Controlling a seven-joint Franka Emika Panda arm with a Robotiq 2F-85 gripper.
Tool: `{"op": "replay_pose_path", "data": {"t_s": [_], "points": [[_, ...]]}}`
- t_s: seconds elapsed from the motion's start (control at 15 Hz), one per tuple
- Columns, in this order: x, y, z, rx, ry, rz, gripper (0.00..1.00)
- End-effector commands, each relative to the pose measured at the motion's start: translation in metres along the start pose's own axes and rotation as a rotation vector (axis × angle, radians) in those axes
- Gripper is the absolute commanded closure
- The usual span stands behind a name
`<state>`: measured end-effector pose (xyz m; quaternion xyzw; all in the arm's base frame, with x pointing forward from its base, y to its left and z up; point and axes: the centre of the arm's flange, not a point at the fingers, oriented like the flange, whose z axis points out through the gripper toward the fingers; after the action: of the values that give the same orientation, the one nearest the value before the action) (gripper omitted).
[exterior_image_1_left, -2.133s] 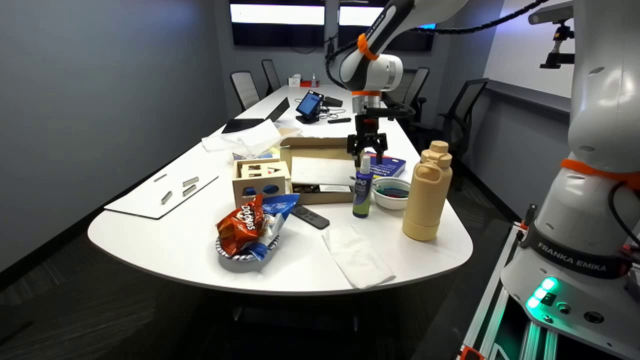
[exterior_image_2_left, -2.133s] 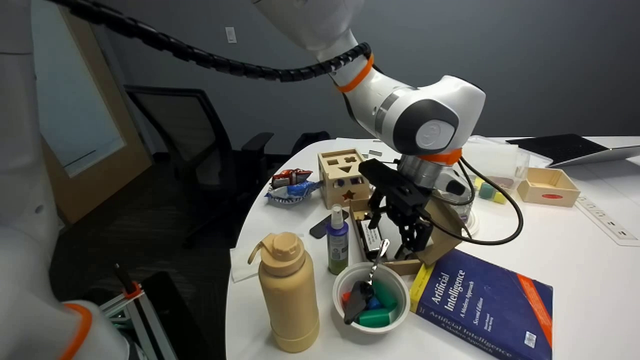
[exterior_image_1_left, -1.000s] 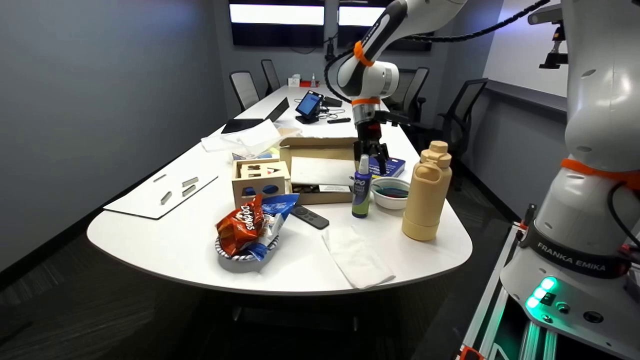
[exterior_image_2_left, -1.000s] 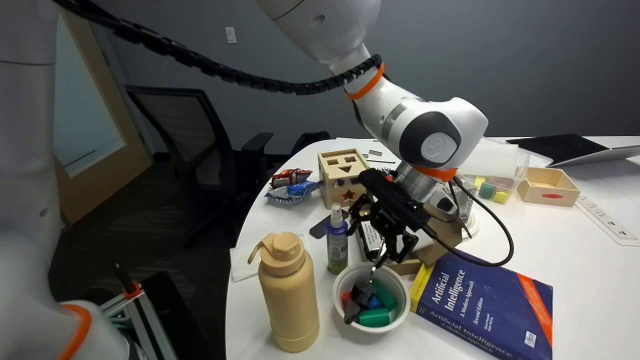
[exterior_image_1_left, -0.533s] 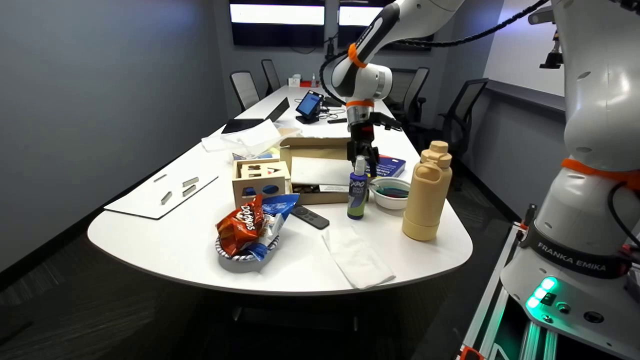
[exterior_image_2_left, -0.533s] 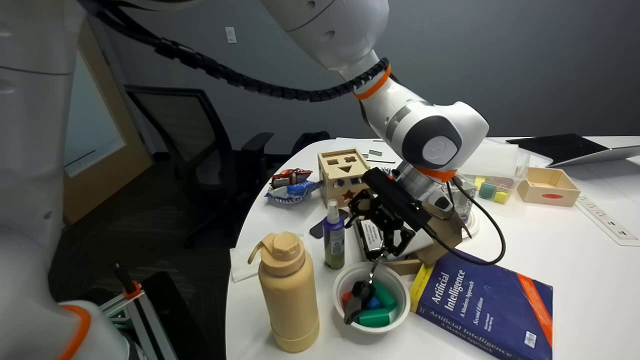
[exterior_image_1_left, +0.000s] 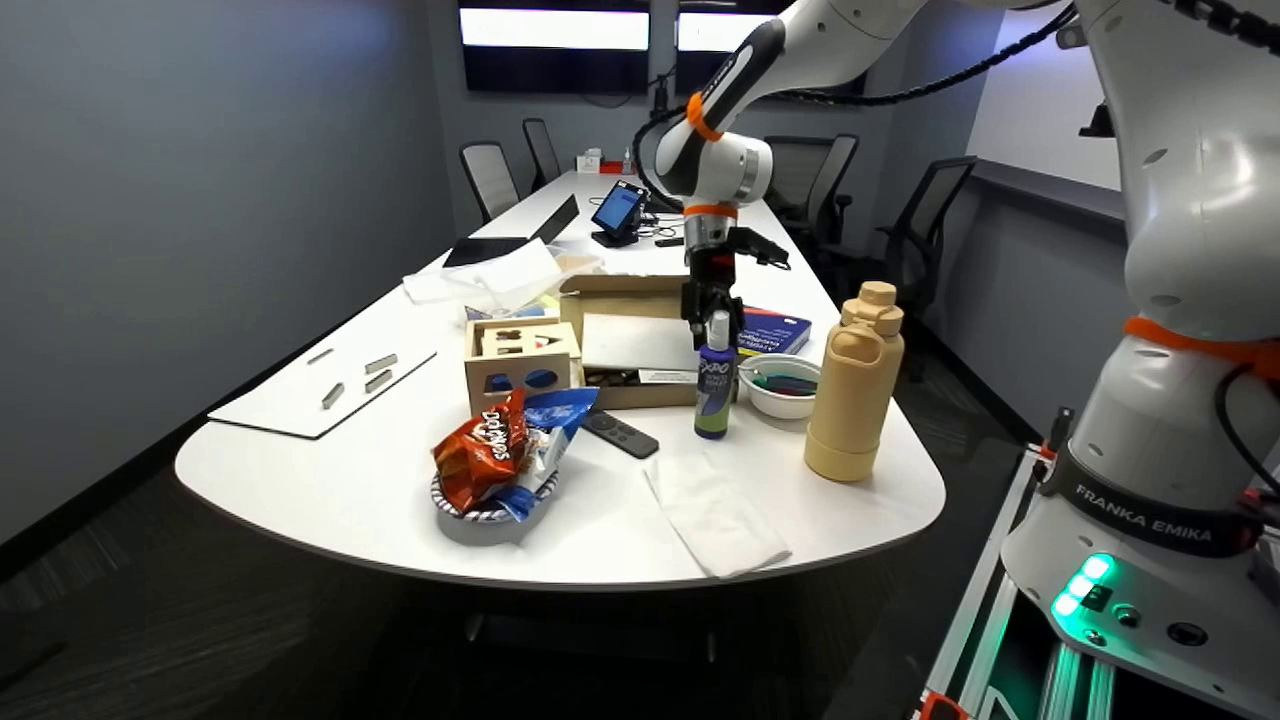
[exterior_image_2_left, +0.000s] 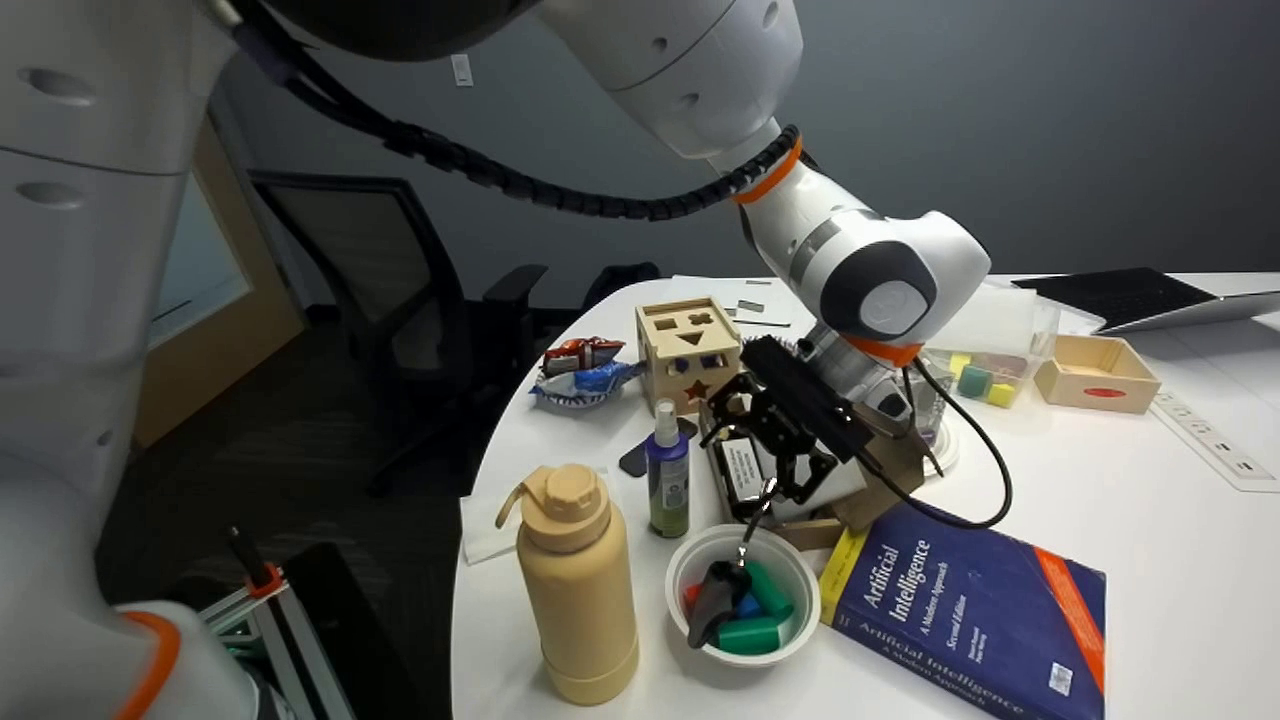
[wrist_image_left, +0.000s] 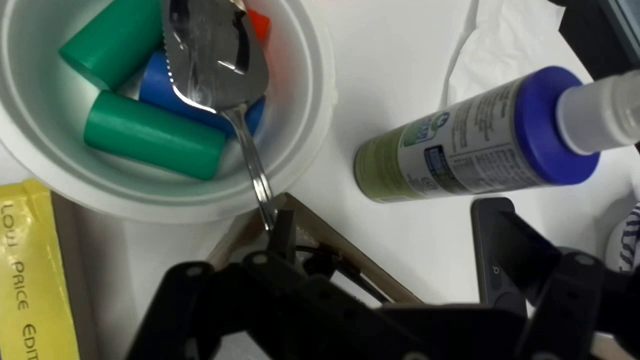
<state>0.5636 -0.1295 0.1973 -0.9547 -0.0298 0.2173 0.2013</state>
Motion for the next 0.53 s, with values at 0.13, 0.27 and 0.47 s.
{"op": "replay_pose_path", "data": {"t_s": [0.13, 0.27, 0.47], "points": [[0.024, 0.006, -0.004, 0.069, -0.017, -0.038, 0.0], [0.027, 0.007, -0.004, 0.076, -0.015, -0.049, 0.0], [0.03, 0.01, -0.004, 0.08, -0.016, -0.065, 0.0]]}}
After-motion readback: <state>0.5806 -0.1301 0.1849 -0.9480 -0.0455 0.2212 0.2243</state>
